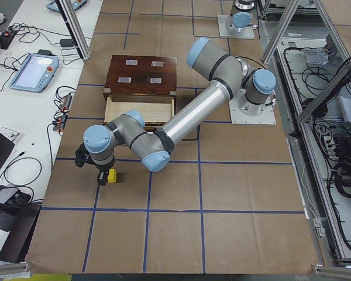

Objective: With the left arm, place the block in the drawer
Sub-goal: 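Release the handle and grasp the yellow cube with the left gripper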

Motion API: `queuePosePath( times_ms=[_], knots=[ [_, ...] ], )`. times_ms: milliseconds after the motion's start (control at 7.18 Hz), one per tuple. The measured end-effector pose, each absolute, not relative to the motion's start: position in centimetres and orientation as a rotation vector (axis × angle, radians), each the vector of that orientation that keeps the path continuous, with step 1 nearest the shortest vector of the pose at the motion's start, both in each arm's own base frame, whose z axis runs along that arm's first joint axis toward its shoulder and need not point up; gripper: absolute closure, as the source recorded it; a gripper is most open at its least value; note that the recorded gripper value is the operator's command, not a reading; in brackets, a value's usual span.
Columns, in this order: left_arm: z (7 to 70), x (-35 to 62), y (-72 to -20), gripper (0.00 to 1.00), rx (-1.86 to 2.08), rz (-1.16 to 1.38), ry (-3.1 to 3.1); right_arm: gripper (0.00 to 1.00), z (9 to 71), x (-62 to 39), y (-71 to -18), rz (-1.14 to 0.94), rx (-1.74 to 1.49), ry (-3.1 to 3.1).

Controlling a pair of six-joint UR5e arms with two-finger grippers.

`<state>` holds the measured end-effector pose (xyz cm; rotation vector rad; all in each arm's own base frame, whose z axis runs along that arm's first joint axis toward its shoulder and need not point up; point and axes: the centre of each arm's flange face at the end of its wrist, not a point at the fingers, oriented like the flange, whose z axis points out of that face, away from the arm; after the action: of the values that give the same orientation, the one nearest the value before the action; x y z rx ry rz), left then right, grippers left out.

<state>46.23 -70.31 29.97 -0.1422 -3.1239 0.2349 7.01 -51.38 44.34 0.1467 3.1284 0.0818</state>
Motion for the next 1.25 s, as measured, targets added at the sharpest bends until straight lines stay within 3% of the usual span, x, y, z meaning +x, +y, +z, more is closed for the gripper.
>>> queuePosePath(
  times_ms=[1114,1253],
  knots=[
    [20.8,43.8,-74.2,0.06,-0.01,0.146,-3.066,0.0,44.3,7.0,-51.4,0.082,0.147,3.128],
    [19.8,44.0,-74.2,0.21,-0.003,0.137,-3.065,0.0,44.3,7.0,-51.4,0.082,0.147,3.128]
  ],
)
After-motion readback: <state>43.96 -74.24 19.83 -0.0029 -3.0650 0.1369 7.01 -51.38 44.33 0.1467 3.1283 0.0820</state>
